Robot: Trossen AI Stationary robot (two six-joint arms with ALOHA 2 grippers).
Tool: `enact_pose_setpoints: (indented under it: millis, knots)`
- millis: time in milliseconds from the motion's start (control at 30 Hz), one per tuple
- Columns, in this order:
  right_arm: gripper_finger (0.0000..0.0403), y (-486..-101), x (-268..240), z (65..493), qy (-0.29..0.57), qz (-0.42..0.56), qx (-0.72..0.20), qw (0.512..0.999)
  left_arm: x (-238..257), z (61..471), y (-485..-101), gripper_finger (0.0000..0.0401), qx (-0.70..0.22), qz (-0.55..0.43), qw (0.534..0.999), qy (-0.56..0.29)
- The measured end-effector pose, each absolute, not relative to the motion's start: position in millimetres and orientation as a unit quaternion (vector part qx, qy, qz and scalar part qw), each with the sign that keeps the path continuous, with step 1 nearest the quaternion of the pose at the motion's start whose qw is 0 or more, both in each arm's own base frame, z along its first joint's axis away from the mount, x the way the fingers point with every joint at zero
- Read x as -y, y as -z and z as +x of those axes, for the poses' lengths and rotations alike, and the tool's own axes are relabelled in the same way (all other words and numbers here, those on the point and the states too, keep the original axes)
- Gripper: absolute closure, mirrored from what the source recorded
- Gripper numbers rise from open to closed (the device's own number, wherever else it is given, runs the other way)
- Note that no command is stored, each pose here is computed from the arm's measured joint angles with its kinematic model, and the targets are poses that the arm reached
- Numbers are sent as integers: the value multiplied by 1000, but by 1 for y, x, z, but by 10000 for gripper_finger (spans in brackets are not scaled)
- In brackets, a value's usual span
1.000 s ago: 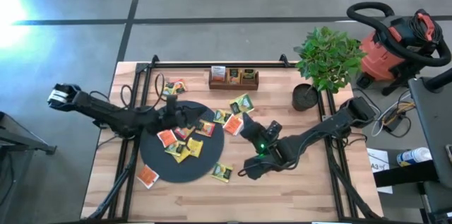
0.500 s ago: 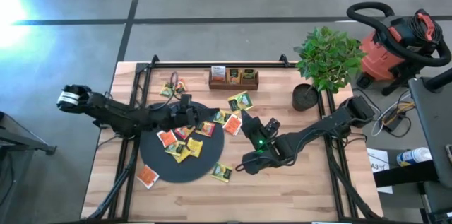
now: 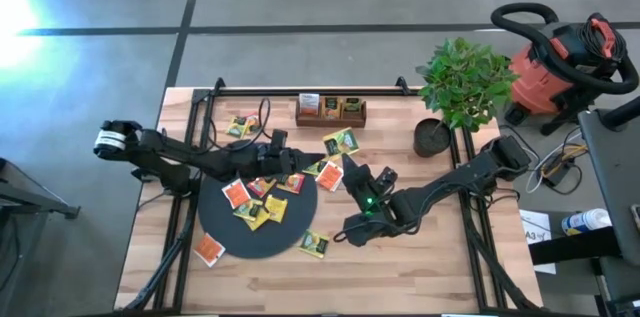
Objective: Pick & Place Tea
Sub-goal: Put the green tea bag into the right section of the wooden organizer
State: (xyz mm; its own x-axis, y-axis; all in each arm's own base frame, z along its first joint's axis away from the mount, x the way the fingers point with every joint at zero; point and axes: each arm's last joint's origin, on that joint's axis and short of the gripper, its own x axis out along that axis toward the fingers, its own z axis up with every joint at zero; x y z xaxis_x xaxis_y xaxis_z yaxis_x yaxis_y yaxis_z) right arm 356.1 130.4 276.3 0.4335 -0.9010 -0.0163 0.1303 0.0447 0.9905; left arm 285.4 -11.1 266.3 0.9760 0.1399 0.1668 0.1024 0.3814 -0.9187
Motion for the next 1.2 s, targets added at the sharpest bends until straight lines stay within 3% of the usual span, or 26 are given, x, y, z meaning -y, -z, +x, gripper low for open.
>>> enact_pose_setpoints:
  millis: [900, 1033, 1200]
  knots:
    - [394, -277, -129, 357, 407, 561, 331, 641, -5, 307, -272, 302, 119, -536, 836, 10]
    - [394, -277, -129, 357, 409, 557, 326, 645, -5, 309, -277, 329, 119, -521, 845, 20]
    - [394, -277, -130, 357, 409, 558, 325, 645, -5, 310, -277, 389, 110, -510, 853, 16]
